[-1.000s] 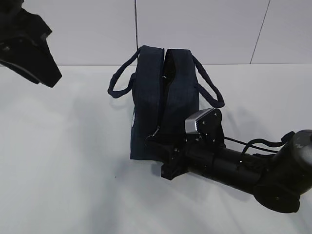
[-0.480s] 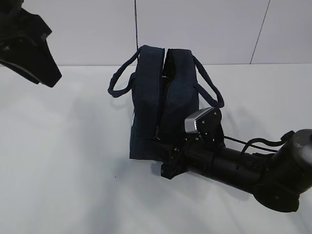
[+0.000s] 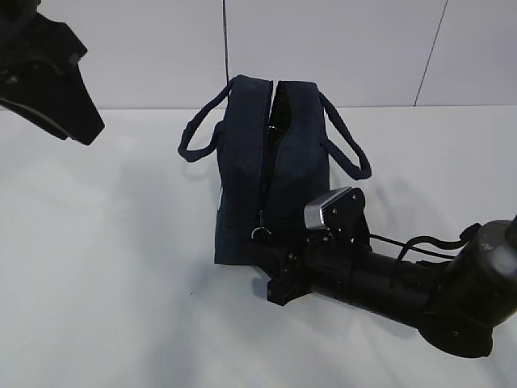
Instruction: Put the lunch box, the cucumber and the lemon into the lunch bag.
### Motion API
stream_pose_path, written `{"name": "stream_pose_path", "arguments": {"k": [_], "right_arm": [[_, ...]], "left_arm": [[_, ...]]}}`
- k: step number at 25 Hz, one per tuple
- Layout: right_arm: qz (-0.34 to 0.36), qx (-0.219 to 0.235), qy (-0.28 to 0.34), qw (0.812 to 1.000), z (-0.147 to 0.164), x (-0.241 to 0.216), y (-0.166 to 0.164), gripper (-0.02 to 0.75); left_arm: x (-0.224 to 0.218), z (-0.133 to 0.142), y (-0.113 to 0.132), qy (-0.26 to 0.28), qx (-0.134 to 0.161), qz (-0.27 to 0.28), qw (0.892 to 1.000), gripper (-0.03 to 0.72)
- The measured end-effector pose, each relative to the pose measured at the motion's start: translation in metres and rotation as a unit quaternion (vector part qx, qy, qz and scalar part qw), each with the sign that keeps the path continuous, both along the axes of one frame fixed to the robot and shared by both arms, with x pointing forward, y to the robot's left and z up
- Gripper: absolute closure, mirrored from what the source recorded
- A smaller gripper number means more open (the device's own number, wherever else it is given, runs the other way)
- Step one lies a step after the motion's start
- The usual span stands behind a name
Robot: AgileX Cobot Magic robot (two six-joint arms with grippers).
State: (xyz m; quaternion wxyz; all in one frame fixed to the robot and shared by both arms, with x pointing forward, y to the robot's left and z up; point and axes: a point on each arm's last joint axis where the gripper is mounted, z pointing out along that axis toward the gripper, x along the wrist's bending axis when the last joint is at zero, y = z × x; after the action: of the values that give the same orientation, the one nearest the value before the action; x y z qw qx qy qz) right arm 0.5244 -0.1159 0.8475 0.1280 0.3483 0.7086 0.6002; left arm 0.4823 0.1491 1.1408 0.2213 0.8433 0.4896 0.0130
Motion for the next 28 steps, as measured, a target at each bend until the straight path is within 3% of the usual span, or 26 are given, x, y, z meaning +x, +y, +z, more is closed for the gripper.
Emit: {"name": "stream_pose_path", "arguments": {"k": [12,20,28], "right_arm": [[-0.001,0.000,-0.001,1.000,-0.0005,0.0017,0.0006,0.512],[-0.015,0.003,0.000,1.000,-0.0002,0.0038,-0.0007,0.714],[-0.022,0.014,0.010,1.000,0.0029,0.0030,-0.0017,0.731]], "left_arm": [[0.0012,0.0006,-0.0006,-0.007,-0.004,0.002,1.000,0.469],[0.0013,0.0006,-0.0007,-0.007,-0.005,0.002,1.000,0.469],[0.0008,0.0004,-0.0005,-0.005,-0.003,0.001,1.000,0.417]]}}
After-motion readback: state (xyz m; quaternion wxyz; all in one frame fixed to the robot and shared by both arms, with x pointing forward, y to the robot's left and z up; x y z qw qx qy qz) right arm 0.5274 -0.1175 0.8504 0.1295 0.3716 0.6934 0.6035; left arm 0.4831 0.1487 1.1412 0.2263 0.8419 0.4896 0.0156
